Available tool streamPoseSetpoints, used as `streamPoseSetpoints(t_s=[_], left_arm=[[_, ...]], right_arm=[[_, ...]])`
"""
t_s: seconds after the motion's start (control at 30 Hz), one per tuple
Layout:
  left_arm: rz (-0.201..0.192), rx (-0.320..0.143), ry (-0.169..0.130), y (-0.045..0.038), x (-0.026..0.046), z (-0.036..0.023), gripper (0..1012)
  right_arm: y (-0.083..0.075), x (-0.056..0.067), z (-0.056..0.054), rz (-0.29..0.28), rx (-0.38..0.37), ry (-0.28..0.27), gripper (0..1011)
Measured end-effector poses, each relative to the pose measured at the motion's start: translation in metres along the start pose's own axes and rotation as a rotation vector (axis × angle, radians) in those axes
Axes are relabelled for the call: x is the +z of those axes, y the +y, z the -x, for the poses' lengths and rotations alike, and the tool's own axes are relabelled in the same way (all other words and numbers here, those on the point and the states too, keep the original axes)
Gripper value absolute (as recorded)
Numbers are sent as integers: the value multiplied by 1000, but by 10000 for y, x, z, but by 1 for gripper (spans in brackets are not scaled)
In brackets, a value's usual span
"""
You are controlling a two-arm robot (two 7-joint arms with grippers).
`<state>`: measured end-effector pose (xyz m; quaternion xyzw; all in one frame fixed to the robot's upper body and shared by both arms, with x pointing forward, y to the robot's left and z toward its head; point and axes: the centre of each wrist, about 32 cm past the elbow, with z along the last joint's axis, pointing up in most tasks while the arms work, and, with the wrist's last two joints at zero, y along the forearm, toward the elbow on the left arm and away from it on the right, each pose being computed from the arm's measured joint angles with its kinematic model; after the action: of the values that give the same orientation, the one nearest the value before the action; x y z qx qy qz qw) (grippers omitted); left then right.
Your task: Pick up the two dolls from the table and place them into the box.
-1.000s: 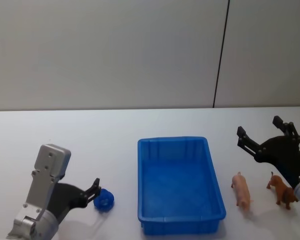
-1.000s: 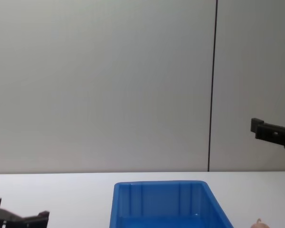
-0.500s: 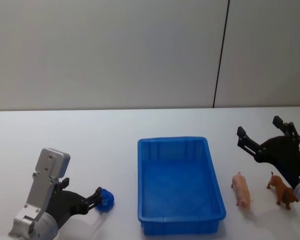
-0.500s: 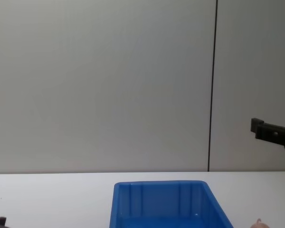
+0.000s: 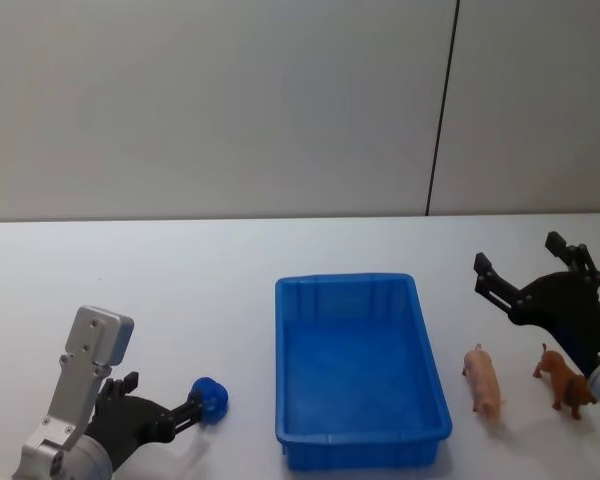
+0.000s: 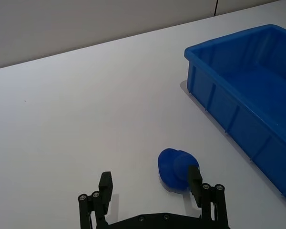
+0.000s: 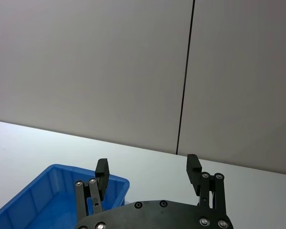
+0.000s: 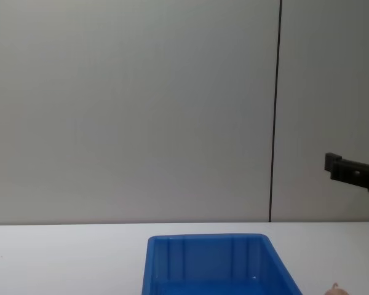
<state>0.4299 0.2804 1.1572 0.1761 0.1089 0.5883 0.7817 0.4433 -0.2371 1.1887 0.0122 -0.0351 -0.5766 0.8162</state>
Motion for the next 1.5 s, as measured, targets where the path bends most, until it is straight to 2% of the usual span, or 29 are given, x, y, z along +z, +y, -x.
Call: streamPoseSetpoints(t_s=[0.23,0.73,0.93,1.23,1.5], left_arm=[[1,-18,9,-21,-10,6,1000],[44,-86,4,-174,46,49,1000],[36,-101,-16,-212,83,59,1000],[0,-108,-69,-252,156,67,1000],[-24,-104,-93,-281,195,83,1000]], right_arm=[[0,0,0,0,0,0,1001],[0,0,0,0,0,0,1001],[0,0,0,0,0,0,1001],[0,0,0,0,0,0,1001],[0,0,0,0,0,0,1001]])
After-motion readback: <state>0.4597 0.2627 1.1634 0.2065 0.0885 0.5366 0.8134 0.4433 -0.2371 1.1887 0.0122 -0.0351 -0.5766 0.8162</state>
